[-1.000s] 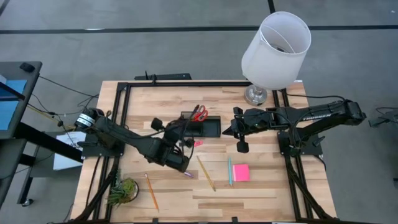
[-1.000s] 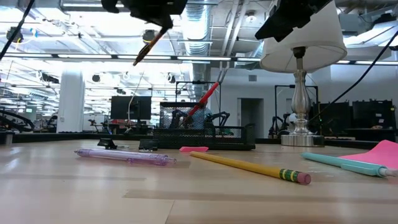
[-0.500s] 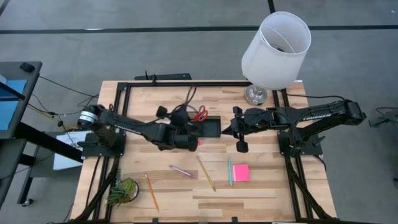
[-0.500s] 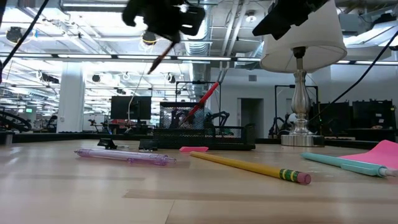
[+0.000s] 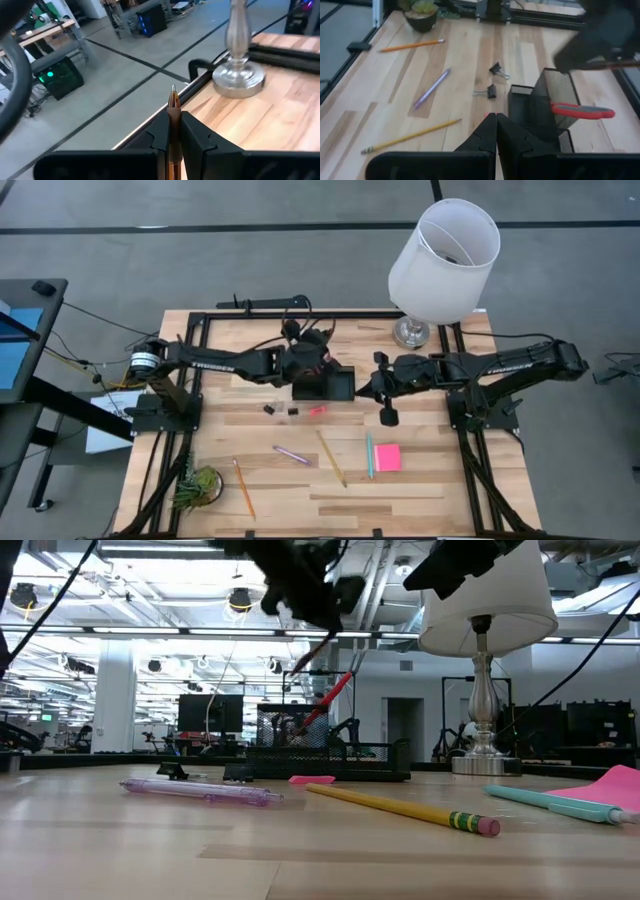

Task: Pick and place office supplies into organizer
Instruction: Put the brown pen into the top left compartment of the black desk organizer

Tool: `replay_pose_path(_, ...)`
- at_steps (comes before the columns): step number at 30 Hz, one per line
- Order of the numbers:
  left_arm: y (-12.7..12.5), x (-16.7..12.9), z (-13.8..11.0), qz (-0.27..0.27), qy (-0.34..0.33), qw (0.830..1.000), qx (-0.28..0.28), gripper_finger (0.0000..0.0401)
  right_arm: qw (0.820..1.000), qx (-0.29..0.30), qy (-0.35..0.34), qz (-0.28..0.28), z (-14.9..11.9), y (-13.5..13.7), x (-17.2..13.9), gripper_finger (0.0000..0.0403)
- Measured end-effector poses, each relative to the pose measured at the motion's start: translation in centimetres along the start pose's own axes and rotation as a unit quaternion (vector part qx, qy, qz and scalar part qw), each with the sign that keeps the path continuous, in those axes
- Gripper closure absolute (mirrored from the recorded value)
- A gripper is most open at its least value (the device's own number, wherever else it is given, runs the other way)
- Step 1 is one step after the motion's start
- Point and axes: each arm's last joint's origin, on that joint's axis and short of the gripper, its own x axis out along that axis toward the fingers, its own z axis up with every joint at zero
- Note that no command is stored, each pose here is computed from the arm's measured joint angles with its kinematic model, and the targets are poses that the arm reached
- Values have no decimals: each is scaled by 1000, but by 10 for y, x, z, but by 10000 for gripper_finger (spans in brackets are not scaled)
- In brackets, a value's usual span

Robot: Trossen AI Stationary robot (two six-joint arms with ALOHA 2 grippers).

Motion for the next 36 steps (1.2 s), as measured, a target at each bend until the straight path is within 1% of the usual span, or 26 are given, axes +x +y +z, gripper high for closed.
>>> replay_pose_path(2,3,5,-12,3,-2,1000,7,390,1000,-11,8,5,-1,3,-1,401)
replay_pose_path(3,3,7,-18,-7,-4,1000,3,390,1000,-15,12,4,-2,4,-1,401)
replay_pose_path(6,3,11,-36,-75,-21,997,-8,390,1000,-23,17,-1,-3,6,-1,401)
replay_pose_path(8,5,13,-47,-99,-46,994,-16,390,999,-26,18,-2,-3,6,-1,401)
replay_pose_path(10,9,14,-57,-104,-71,992,-21,390,1000,-26,18,-3,-3,6,-1,401)
replay_pose_path(12,13,14,-67,-111,-82,990,-21,390,1000,-26,18,-3,-3,6,-1,401)
replay_pose_path(15,15,12,-84,-127,-72,989,-20,389,1000,-26,18,-3,-3,6,-1,401)
replay_pose_path(18,17,11,-96,-117,-56,991,-15,379,1000,-26,18,-3,-3,6,-1,401)
replay_pose_path(25,17,11,-100,-116,-43,992,-15,347,999,-26,18,-3,-3,6,-1,401)
replay_pose_path(29,17,11,-101,-119,-40,992,-4,336,999,-23,20,-12,-3,3,0,401)
replay_pose_path(36,16,11,-103,-136,-33,990,-1,312,998,1,26,-54,-6,-19,0,401)
